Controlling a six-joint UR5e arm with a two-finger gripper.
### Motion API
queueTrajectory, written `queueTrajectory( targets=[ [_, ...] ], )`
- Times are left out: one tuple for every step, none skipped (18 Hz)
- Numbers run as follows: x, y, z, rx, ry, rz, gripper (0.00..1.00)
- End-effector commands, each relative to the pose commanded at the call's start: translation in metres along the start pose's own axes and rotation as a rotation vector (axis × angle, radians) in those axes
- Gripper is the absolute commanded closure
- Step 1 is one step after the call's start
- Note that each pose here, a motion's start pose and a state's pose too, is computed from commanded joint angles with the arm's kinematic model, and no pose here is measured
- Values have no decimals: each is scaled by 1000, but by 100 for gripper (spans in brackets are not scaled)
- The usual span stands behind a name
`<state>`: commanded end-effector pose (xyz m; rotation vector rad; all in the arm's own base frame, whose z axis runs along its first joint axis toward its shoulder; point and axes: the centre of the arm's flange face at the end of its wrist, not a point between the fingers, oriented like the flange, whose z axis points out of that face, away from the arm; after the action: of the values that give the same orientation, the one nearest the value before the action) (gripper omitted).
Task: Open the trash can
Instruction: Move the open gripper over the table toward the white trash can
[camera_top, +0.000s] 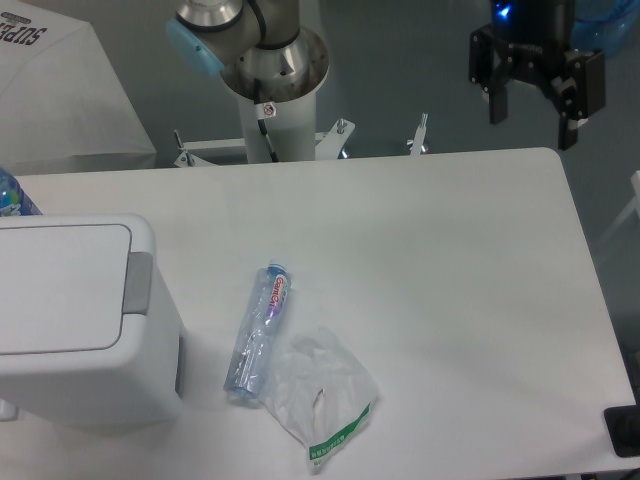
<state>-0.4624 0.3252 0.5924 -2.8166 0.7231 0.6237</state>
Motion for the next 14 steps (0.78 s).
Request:
queueTrajectory(
  targets=[
    [0, 0, 1, -3, 2, 0, 0],
    [1, 0, 1, -3, 3, 0, 0],
    [0, 0, 1, -4, 2, -2, 0],
    [1, -2, 0, 1, 0, -5, 0],
    [1, -2, 1, 6, 3, -27, 0],
    [2, -7, 1, 11, 3, -65, 0],
    [3, -19, 1, 22, 6, -109, 0],
    [5, -35, 2, 32, 11, -155, 0],
    [7, -49, 4, 41, 17, -213, 0],
    [9, -62, 5, 52, 23, -268, 0],
    [10, -75, 7, 63, 25, -323, 0],
    [14, -93, 9, 80, 32, -372, 0],
    [17, -108, 14, 96, 48, -426, 0],
    [19, -120, 17, 120, 60, -480, 0]
  ],
)
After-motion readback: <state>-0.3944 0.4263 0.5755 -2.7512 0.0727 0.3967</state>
